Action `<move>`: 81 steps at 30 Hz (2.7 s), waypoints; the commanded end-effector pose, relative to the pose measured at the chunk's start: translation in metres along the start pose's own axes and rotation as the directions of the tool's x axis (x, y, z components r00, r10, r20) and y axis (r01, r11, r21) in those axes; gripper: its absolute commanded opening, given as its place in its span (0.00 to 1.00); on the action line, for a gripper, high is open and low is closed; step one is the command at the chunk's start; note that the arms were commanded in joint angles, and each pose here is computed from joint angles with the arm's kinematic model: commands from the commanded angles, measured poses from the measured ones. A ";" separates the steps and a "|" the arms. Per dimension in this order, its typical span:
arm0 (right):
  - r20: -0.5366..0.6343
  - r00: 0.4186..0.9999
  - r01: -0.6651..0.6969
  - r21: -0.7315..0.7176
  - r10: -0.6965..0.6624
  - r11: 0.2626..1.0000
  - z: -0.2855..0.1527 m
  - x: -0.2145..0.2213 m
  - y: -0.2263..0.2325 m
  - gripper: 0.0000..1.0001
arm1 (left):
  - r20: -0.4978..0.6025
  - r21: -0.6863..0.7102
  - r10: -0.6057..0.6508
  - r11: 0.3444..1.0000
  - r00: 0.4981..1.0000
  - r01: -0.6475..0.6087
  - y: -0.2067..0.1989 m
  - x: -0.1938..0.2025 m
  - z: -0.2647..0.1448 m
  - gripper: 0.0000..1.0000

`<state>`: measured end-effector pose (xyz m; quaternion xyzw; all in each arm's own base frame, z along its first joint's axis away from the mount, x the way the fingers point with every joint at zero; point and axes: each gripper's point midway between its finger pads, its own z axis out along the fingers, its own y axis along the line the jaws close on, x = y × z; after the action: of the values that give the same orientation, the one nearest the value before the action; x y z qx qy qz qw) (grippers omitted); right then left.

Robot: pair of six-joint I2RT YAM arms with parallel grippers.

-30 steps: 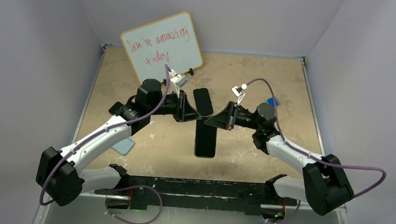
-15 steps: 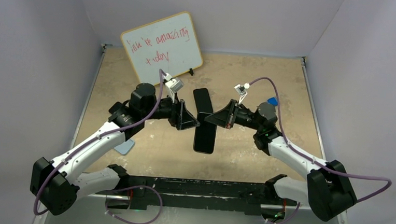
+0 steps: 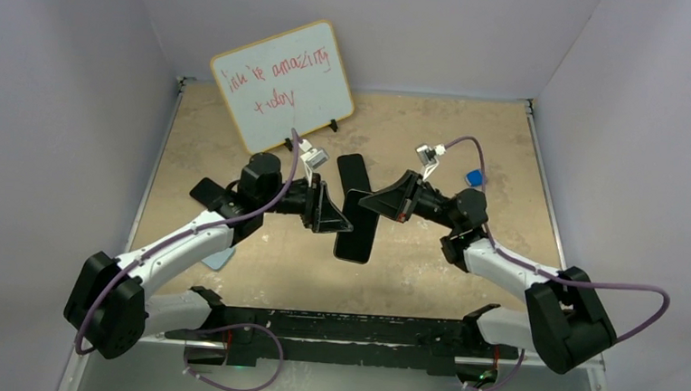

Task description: Put the phone into the phone case

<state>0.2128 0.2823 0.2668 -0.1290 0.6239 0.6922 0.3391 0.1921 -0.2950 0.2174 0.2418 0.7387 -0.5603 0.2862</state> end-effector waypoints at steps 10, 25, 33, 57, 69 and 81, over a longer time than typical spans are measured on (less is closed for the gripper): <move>-0.025 0.999 0.047 -0.010 -0.047 0.999 0.001 -0.006 0.011 0.34 | 0.041 0.129 0.027 0.991 0.999 -0.032 -0.015 -0.004 0.002 0.00; -0.225 0.945 0.258 0.060 -0.238 0.964 0.015 -0.022 0.008 0.42 | -0.013 0.203 0.087 0.976 0.996 -0.083 -0.023 0.007 0.000 0.00; -0.340 0.913 0.255 0.038 -0.228 0.966 0.014 -0.006 -0.004 0.57 | -0.013 0.205 0.097 0.974 0.995 -0.092 -0.026 0.006 -0.002 0.00; -0.416 0.829 0.504 0.265 -0.374 0.822 0.029 0.008 -0.046 0.00 | -0.055 -0.131 -0.143 0.982 0.988 0.135 0.043 0.007 0.010 0.00; -0.199 0.945 0.326 0.568 -0.258 0.756 0.006 -0.022 -0.057 0.81 | 0.056 -0.319 -0.112 0.940 0.992 0.124 0.078 -0.020 0.002 0.00; -0.123 0.955 0.279 0.688 -0.271 0.670 -0.032 -0.028 -0.053 0.99 | 0.227 -0.533 -0.209 0.791 0.951 0.301 0.164 -0.056 -0.017 0.00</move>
<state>0.2593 0.2570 0.2358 -0.1139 0.8089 0.3676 0.4444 0.3000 -0.2502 0.1267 0.0506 0.8860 -0.3681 0.2776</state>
